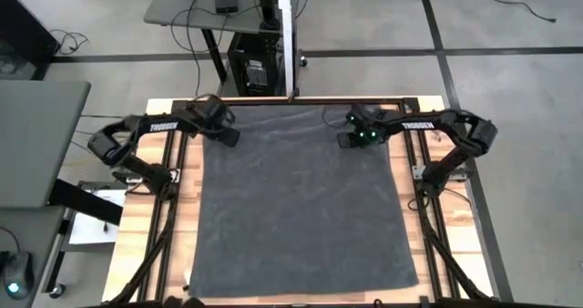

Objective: Roll towel
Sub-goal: Fold the black towel

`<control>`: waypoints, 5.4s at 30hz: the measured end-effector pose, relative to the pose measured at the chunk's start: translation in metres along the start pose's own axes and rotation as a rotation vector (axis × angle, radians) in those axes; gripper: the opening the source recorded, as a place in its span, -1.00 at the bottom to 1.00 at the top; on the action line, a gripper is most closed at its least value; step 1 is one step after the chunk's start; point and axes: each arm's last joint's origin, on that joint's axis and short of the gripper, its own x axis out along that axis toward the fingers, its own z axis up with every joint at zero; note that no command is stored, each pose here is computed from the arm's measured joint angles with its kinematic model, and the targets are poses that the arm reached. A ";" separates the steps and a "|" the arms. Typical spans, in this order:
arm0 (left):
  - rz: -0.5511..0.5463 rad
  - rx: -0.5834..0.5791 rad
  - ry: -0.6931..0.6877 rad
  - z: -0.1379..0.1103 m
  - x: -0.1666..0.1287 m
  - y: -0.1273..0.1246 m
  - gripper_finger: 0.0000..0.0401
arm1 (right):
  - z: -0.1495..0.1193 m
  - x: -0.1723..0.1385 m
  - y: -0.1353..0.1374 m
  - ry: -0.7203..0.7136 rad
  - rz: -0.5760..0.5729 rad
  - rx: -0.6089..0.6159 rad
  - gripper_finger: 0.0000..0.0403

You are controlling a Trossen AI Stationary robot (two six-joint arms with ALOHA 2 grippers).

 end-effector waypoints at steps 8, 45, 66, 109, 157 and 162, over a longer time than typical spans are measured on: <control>-0.106 0.135 -0.038 0.026 -0.053 -0.012 -0.47 | 0.009 -0.054 0.021 -0.018 0.311 -0.224 -0.47; -0.216 0.095 0.320 -0.144 -0.051 -0.090 -0.47 | -0.163 -0.038 0.063 0.146 -0.006 -0.344 -0.47; -0.305 0.244 0.396 -0.155 -0.057 -0.097 -0.47 | -0.219 -0.052 0.070 0.294 0.071 -0.328 -0.47; -0.436 0.241 0.441 -0.312 -0.135 -0.211 -0.47 | -0.363 -0.081 0.058 0.336 0.252 -0.324 -0.47; -0.552 1.035 0.171 -0.366 -0.250 -0.273 -0.11 | -0.440 -0.173 0.135 0.064 0.441 -1.228 -0.47; -0.517 1.007 0.191 -0.396 -0.244 -0.292 -0.11 | -0.473 -0.172 0.122 0.096 0.423 -1.258 -0.42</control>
